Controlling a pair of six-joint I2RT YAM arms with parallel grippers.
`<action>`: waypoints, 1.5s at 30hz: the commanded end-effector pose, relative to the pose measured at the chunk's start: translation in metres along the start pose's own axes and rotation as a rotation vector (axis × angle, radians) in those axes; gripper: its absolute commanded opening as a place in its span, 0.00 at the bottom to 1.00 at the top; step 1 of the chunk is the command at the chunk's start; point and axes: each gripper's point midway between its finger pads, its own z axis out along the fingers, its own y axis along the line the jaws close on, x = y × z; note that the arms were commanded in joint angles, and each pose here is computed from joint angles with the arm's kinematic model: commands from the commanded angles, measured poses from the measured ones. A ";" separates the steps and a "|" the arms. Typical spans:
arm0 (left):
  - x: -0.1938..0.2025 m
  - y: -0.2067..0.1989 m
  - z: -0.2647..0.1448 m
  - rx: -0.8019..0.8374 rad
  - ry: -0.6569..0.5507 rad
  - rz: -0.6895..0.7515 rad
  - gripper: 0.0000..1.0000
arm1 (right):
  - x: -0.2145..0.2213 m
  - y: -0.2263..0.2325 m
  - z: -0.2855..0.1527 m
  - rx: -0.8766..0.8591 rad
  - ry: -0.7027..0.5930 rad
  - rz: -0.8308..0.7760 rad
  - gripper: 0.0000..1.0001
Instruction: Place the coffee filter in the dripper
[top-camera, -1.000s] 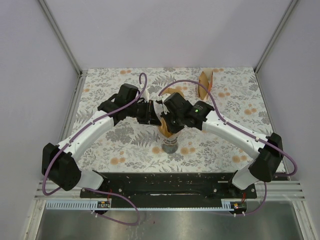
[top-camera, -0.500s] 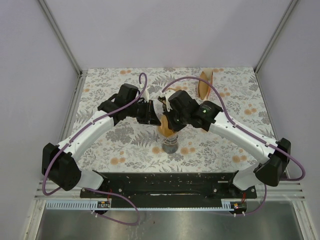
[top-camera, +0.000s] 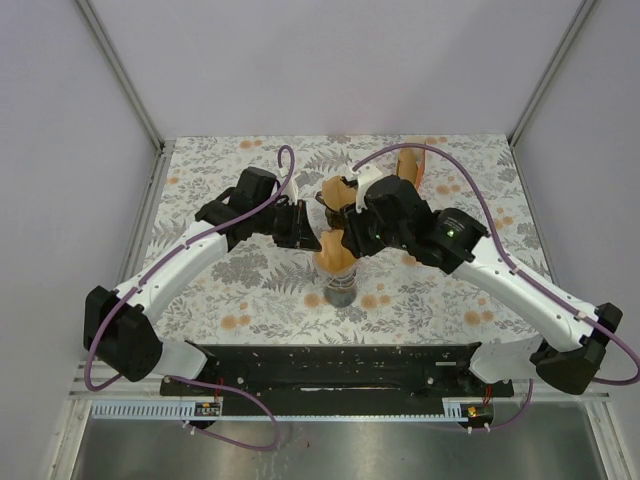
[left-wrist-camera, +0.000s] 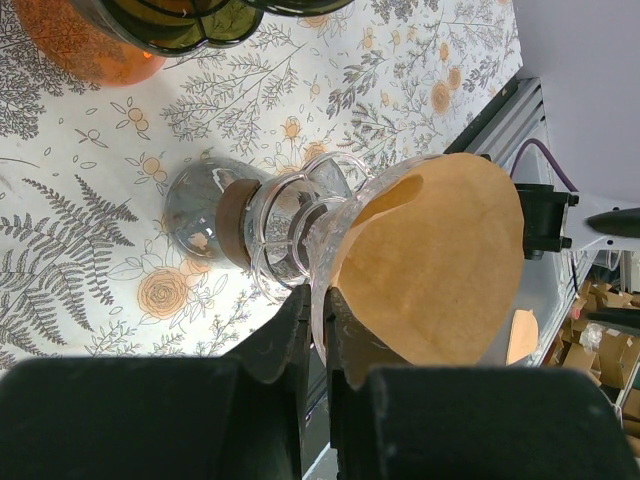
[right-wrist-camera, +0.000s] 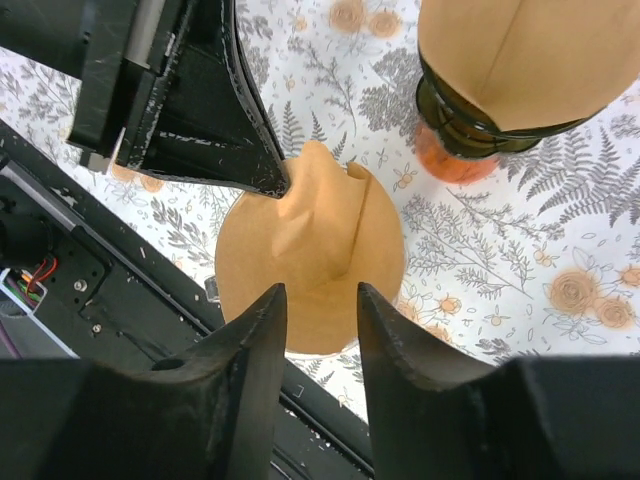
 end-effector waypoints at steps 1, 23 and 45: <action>-0.014 -0.008 -0.006 -0.003 -0.042 0.054 0.00 | -0.026 -0.007 -0.019 0.049 -0.126 0.032 0.46; -0.014 -0.010 -0.008 0.006 -0.044 0.056 0.00 | 0.049 -0.043 0.046 0.065 0.107 0.177 0.36; -0.024 -0.015 -0.014 0.000 -0.063 0.081 0.14 | 0.054 -0.038 0.050 -0.009 0.146 0.192 0.34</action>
